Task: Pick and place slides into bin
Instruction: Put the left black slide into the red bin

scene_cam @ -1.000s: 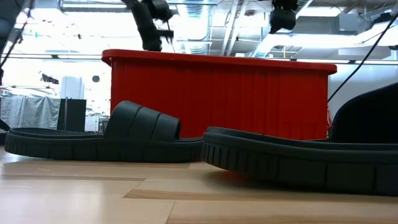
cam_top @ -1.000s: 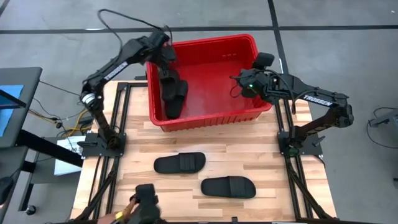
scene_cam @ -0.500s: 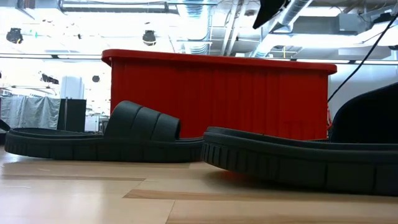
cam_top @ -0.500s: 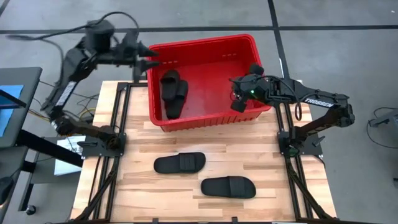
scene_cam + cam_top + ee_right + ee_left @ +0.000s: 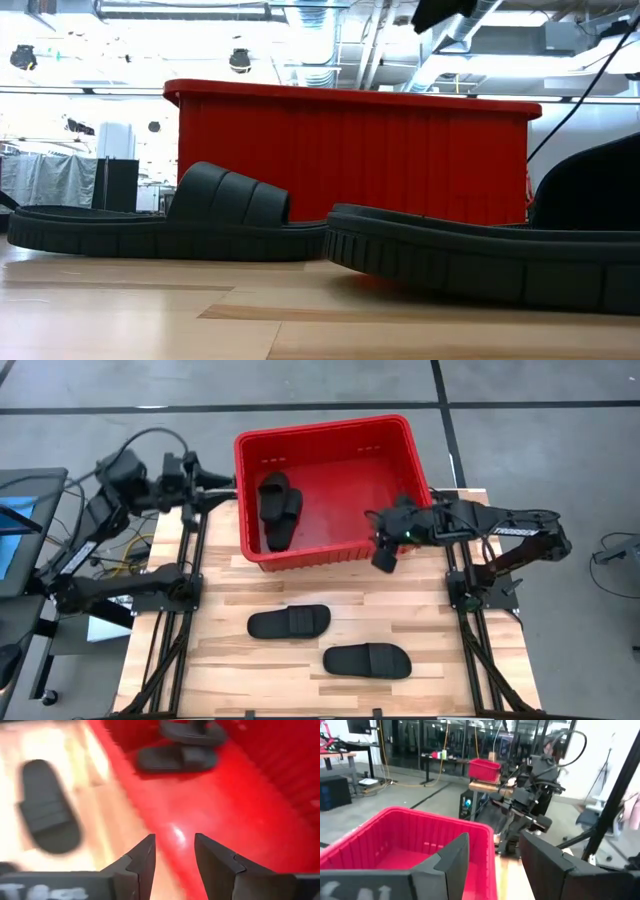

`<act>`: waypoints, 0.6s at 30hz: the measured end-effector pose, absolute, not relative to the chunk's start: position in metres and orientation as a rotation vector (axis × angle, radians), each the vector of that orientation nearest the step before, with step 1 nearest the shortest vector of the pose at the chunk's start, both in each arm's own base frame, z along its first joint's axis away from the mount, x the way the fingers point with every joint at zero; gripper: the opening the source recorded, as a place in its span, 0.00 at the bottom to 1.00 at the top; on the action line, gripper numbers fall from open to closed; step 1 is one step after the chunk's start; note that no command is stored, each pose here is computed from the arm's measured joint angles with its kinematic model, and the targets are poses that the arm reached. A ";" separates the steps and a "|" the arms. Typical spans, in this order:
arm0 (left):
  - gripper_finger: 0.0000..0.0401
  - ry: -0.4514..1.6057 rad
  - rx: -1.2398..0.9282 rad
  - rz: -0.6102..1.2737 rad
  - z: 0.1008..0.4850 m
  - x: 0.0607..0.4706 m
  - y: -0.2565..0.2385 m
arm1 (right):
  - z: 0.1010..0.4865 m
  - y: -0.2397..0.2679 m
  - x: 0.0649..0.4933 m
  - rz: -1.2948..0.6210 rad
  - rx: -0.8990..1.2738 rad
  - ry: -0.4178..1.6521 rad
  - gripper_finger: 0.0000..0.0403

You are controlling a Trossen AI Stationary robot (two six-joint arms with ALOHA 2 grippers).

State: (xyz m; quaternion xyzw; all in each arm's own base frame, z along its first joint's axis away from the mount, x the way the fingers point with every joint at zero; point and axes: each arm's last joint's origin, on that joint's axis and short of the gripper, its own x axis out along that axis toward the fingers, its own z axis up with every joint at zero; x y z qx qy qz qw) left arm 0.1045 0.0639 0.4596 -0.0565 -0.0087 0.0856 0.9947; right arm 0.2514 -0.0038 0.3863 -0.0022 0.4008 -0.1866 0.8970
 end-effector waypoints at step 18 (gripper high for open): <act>0.41 -0.129 -0.215 0.152 0.392 0.048 0.020 | 0.356 0.085 0.312 -0.174 0.213 0.691 0.32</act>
